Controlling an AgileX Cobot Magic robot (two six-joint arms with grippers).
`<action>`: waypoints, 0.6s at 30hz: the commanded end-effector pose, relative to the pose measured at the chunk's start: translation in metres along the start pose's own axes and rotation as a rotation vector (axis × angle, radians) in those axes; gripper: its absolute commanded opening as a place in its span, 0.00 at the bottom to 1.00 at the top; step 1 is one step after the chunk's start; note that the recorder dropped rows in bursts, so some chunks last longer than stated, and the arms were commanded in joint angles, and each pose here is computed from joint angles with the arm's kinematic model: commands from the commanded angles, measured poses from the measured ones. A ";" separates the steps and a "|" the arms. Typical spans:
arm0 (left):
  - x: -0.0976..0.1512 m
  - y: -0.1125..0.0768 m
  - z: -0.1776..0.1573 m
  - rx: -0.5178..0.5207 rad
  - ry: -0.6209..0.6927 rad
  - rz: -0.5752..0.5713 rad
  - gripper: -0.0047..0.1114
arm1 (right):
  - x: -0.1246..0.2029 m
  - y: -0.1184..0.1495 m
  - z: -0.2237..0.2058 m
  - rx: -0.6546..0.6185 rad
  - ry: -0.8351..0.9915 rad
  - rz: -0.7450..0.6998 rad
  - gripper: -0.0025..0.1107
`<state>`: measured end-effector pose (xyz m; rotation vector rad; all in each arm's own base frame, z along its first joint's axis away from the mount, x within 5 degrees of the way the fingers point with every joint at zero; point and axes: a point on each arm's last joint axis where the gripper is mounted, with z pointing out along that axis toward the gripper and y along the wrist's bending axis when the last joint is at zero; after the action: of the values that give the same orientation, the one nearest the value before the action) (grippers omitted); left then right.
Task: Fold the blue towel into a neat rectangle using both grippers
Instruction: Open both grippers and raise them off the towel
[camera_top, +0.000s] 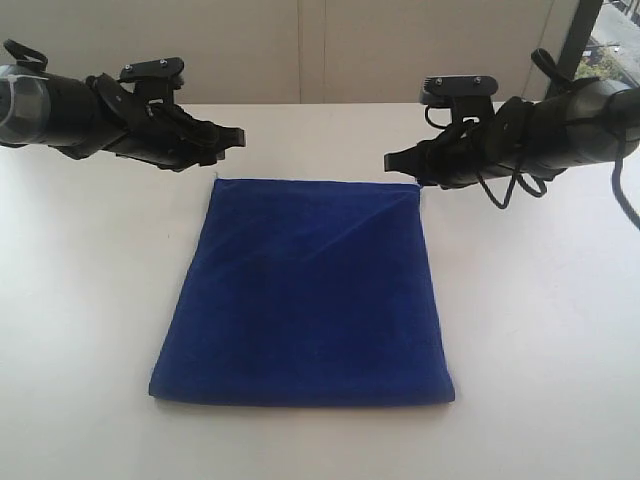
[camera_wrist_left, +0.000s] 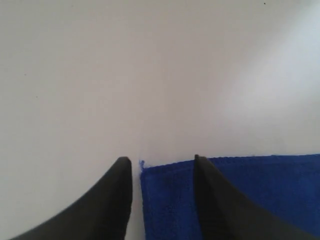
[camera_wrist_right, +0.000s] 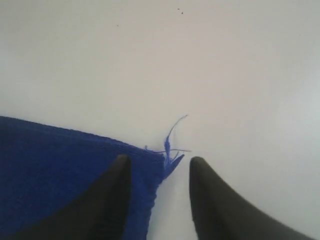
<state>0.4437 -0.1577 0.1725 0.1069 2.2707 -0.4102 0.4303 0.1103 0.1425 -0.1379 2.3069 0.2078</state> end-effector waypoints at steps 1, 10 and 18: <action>-0.002 0.001 0.000 0.002 -0.001 -0.006 0.44 | -0.005 -0.005 0.000 0.015 -0.029 -0.013 0.47; -0.006 -0.001 -0.026 0.085 0.149 0.027 0.34 | -0.012 0.006 -0.031 -0.077 0.110 -0.018 0.31; -0.016 0.007 -0.096 0.195 0.425 0.101 0.04 | -0.025 0.022 -0.096 -0.207 0.283 -0.038 0.02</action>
<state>0.4051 -0.1266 0.2222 0.3562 2.5449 -0.5560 0.3873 0.1181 0.2089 -0.2928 2.5127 0.4016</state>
